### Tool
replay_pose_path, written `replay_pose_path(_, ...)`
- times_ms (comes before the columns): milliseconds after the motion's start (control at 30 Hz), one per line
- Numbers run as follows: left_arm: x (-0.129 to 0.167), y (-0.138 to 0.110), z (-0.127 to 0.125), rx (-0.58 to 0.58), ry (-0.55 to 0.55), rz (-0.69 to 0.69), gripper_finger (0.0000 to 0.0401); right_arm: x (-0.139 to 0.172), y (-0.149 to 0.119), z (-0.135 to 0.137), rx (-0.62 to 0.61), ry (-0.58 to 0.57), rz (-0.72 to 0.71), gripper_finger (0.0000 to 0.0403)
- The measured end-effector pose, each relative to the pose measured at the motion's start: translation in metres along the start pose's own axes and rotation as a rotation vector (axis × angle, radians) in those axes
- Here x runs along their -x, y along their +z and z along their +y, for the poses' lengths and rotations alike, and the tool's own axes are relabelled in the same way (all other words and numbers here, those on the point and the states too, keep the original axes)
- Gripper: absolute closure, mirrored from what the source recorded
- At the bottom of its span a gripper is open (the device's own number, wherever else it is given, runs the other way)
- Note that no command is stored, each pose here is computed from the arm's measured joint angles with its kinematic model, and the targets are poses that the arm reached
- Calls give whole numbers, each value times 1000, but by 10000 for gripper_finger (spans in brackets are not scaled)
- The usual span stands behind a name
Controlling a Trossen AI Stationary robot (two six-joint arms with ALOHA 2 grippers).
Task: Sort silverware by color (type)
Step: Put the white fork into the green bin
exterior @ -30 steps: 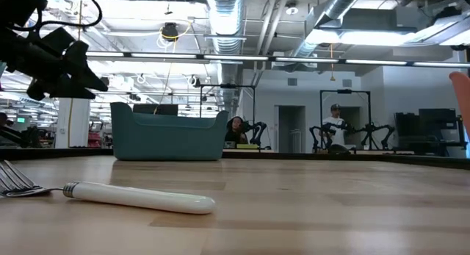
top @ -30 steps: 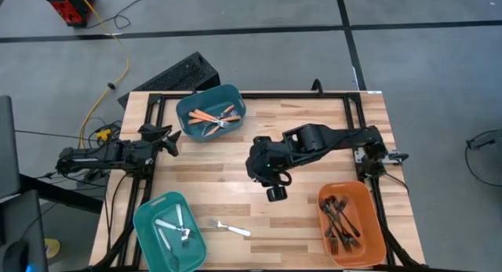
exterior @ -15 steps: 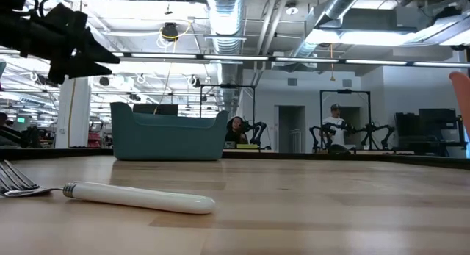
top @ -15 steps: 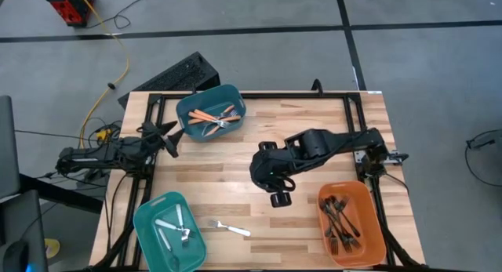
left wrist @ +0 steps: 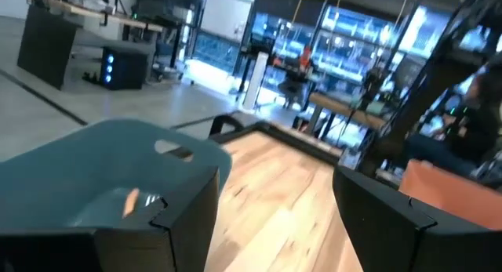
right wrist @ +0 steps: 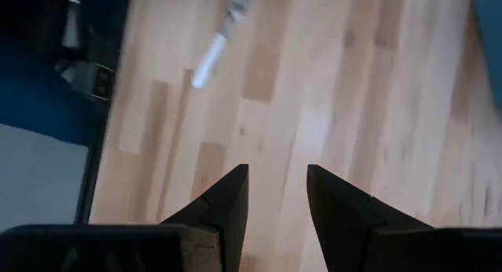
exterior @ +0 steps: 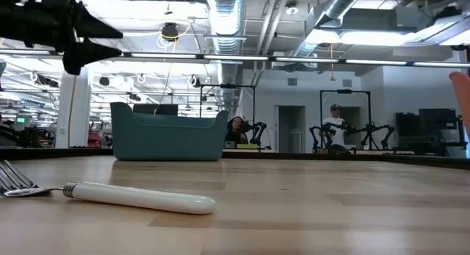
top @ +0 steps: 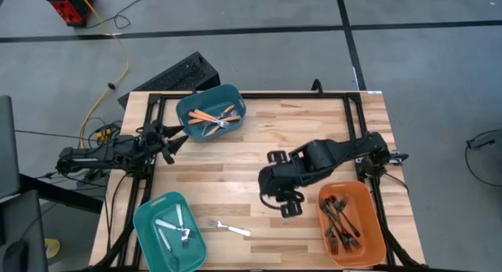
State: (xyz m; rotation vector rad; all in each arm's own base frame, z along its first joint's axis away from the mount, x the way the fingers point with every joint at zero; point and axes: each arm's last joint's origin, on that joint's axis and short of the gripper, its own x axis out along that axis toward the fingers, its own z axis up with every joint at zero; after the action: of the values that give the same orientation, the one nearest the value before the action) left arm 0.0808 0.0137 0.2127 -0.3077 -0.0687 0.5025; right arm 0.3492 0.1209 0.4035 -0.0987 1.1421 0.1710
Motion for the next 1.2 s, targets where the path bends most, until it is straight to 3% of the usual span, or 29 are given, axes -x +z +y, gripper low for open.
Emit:
replay_pose_path(133, 0, 6, -2, 30, -19, -58, 166, 22, -4, 4, 44, 15, -86, 253)
replay_pose_path(333, 1, 10, -3, 35, -30, -95, 166, 80, -24, -4, 45, -59, -260, 270)
replay_pose_path(467, 1, 11, -3, 39, -33, -105, 166, 122, -45, -8, 23, -49, -386, 275)
replay_pose_path(633, 1, 11, -3, 36, -8, -111, 166, 153, -76, -15, 3, -183, -455, 275)
replay_pose_path(733, 1, 11, -2, 34, -4, -109, 166, 157, -98, -20, -46, -240, -471, 276)
replay_pose_path(900, 1, 11, -2, 30, 2, -108, 166, 148, -131, -25, -86, -224, -589, 276)
replay_pose_path(1033, 1, 11, -2, 34, 23, -115, 166, 131, -150, -34, -114, -244, -718, 276)
replay_pose_path(1200, 1, 11, -2, 37, 24, -118, 166, 94, -168, -39, -46, -298, -839, 276)
